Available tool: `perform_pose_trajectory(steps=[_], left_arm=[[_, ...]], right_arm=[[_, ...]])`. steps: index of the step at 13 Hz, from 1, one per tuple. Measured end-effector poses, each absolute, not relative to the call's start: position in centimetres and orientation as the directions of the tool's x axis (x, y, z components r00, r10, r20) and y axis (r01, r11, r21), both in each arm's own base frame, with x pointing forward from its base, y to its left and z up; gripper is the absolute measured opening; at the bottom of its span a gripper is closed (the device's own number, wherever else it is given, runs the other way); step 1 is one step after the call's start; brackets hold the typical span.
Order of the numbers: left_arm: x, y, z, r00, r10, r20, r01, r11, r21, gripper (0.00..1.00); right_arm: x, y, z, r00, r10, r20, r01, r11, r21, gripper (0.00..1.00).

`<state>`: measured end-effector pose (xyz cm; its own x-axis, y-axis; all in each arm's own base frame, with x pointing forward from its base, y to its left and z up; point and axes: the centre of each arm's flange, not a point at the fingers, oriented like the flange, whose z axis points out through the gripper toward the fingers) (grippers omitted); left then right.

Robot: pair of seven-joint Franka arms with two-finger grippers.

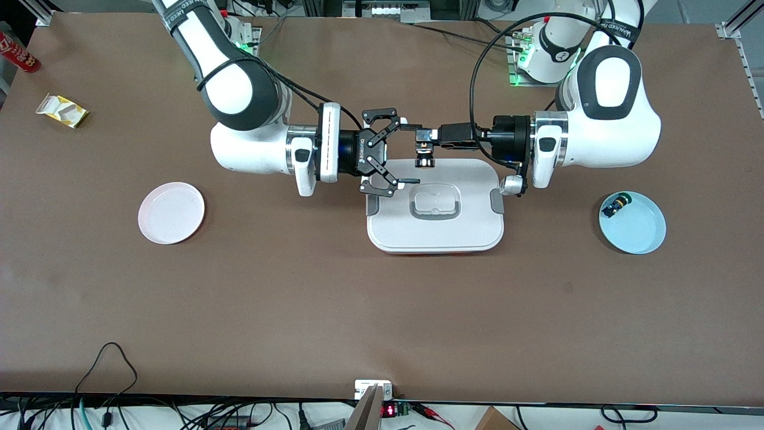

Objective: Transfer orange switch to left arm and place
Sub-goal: 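Grasp the switch with the left gripper while the right gripper releases, then carry the switch to the blue plate while the right gripper withdraws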

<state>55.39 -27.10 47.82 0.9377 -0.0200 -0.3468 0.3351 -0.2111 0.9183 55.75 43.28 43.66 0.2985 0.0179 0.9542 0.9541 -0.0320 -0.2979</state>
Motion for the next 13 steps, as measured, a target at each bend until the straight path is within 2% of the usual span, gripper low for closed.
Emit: perform_pose_trajectory(steps=[2,7,10,13], left_arm=[[55.5,-27.0,47.8,0.945,-0.02,-0.327,0.314,-0.225,0.922,0.41],[54.7,-24.8,45.9,0.972,-0.205,-0.116,0.004,-0.475,0.88,0.41],[55.2,-20.3,44.9,0.928,-0.371,-0.015,-0.232,-0.61,0.758,0.41],[55.7,-15.7,44.0,0.832,-0.555,0.019,-0.458,-0.667,0.587,0.41]], right_arm=[[55.9,42.8,43.6,0.298,0.021,0.954,0.954,-0.039,-0.297,1.0],[59.4,36.1,42.8,0.301,0.019,0.953,0.946,-0.132,-0.296,1.0],[60.0,33.3,42.0,0.31,0.017,0.951,0.946,-0.11,-0.306,1.0],[61.3,28.6,42.0,0.279,0.082,0.957,0.96,-0.051,-0.276,1.0]])
